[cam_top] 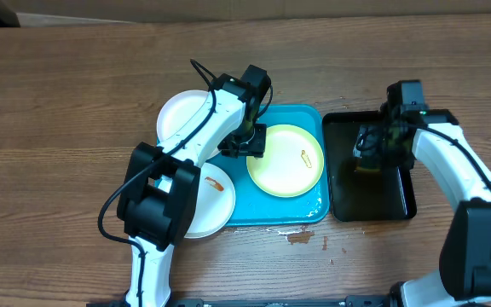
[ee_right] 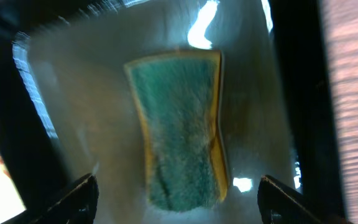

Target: Clean dirty plates on tray and stack at the side

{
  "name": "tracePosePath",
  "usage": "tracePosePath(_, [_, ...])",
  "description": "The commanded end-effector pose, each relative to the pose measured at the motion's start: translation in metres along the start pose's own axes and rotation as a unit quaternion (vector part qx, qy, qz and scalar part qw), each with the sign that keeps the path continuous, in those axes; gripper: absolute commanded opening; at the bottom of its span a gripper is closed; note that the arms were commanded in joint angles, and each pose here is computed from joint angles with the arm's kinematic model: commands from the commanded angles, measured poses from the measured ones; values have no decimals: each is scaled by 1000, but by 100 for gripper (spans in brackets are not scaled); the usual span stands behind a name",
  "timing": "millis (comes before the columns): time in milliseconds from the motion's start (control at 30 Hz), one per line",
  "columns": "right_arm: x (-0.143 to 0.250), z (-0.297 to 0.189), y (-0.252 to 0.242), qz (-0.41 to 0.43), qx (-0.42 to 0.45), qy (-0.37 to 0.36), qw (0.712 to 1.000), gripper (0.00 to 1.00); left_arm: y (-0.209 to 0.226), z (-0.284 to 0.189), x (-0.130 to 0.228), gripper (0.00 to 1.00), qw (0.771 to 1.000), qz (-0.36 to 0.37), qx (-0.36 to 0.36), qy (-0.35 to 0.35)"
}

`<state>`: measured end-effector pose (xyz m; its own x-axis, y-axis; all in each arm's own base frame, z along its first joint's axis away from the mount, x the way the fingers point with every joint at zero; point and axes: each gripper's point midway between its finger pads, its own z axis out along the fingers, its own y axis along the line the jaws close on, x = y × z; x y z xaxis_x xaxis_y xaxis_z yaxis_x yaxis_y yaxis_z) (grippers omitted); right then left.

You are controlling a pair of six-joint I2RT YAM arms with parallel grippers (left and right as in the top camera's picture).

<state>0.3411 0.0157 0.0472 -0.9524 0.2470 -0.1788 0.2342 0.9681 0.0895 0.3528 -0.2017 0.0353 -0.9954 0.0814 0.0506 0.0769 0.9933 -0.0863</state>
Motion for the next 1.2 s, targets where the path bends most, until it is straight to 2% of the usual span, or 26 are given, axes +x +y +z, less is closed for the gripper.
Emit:
tracePosePath(0, [13, 19, -5, 2, 11, 26, 1000, 83, -1, 17, 5, 49, 1000, -7, -14, 14])
tracePosePath(133, [27, 33, -2, 2, 0, 52, 999, 83, -1, 18, 0, 47, 1000, -7, -14, 4])
tracePosePath(267, [28, 38, -3, 1, -1, 47, 999, 83, -3, 18, -6, 46, 1000, -7, -11, -7])
tracePosePath(300, [27, 38, -2, 1, -2, 45, 999, 81, -3, 18, -6, 45, 1000, -7, -11, -8])
tracePosePath(400, [26, 38, -2, 1, -3, 44, 999, 66, -2, 18, -7, 40, 1000, -7, -13, -10])
tracePosePath(433, [27, 38, -2, 1, -2, 46, 999, 66, -2, 18, -7, 39, 1000, -7, -14, -10])
tracePosePath(533, [30, 38, -3, 2, 0, 51, 999, 71, -2, 19, -6, 39, 1000, -7, -14, -9])
tracePosePath(700, [31, 38, -3, 2, 0, 54, 999, 71, 0, 27, -4, 36, 1000, -7, -15, -7])
tracePosePath(900, [31, 38, -3, 2, 0, 53, 999, 71, 9, 41, 3, 24, 1000, -9, -26, -1])
tracePosePath(967, [32, 38, -4, 2, 0, 54, 999, 71, 16, 41, 2, 15, 999, -12, -41, -2])
tracePosePath(1067, [31, 38, -3, 2, 0, 54, 999, 61, 21, 40, 0, 8, 999, -18, -41, -3])
tracePosePath(1100, [31, 38, -3, 2, 0, 54, 999, 47, 22, 40, 0, 4, 999, -19, -41, -3])
tracePosePath(1133, [32, 38, -4, 2, 1, 55, 999, 13, 22, 40, 0, 4, 999, -20, -41, -3])
tracePosePath(1167, [33, 38, -4, 2, 1, 56, 998, 4, 23, 40, 0, 4, 999, -20, -41, -3])
